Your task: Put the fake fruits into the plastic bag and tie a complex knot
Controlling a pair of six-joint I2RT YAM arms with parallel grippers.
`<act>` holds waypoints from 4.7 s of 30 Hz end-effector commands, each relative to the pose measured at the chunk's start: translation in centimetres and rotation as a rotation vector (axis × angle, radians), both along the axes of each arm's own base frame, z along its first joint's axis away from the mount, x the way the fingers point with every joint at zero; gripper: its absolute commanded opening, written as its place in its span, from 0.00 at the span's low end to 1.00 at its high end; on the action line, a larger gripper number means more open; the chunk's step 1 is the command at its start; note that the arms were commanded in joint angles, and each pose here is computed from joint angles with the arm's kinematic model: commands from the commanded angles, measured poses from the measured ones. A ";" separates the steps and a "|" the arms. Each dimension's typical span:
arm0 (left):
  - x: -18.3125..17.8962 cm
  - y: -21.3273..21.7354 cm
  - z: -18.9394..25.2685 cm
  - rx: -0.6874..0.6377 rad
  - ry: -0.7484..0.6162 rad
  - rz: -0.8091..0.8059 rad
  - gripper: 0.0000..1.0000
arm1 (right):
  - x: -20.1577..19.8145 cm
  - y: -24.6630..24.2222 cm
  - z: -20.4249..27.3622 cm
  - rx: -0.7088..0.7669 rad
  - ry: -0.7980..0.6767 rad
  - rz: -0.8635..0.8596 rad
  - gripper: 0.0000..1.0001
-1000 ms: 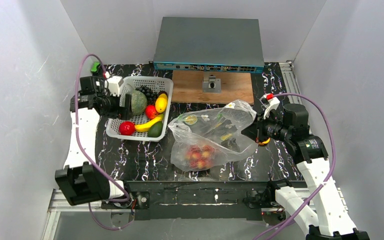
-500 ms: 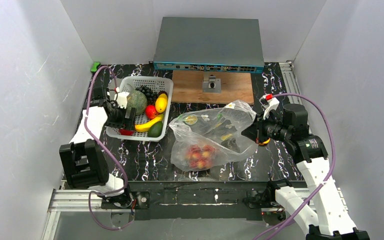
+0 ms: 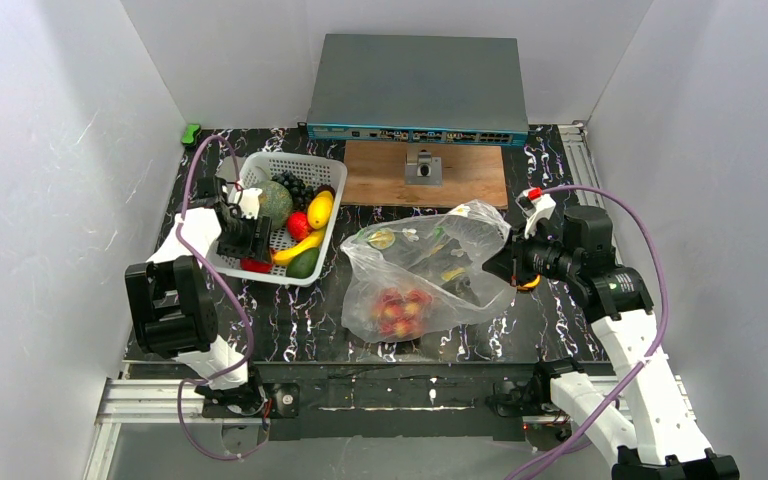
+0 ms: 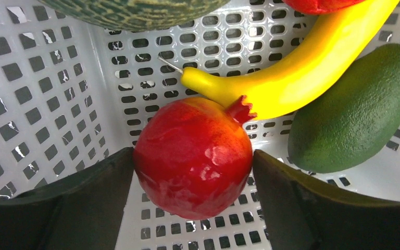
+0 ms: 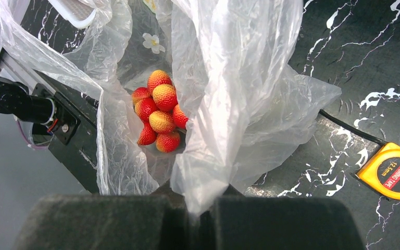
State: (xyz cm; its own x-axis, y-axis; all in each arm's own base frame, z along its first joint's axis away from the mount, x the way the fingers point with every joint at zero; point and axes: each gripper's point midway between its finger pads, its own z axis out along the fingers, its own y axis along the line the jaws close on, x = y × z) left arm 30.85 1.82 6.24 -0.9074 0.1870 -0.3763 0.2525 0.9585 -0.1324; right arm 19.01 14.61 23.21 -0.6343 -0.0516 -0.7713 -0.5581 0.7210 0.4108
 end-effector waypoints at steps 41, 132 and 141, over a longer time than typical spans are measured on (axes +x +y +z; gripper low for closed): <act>-9.0 -40.9 10.4 -0.430 -0.449 -1.280 0.63 | 0.4 1.3 4.0 0.089 -0.074 0.044 0.01; -5.2 -35.1 20.6 -0.476 -0.576 -1.075 0.33 | 1.4 1.7 2.0 0.037 -0.050 0.088 0.01; -6.3 -38.1 9.6 -0.225 -0.501 -1.214 0.41 | 1.0 1.7 2.2 0.046 -0.052 0.081 0.01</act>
State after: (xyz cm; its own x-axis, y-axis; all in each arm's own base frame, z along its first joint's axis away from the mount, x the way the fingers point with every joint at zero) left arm 22.90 -36.09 16.95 -0.0716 0.6334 -0.7705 0.9973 0.0566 -0.0462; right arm 19.90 15.88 23.47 -0.6521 -0.0722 -0.7547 -0.5871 0.6779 0.4424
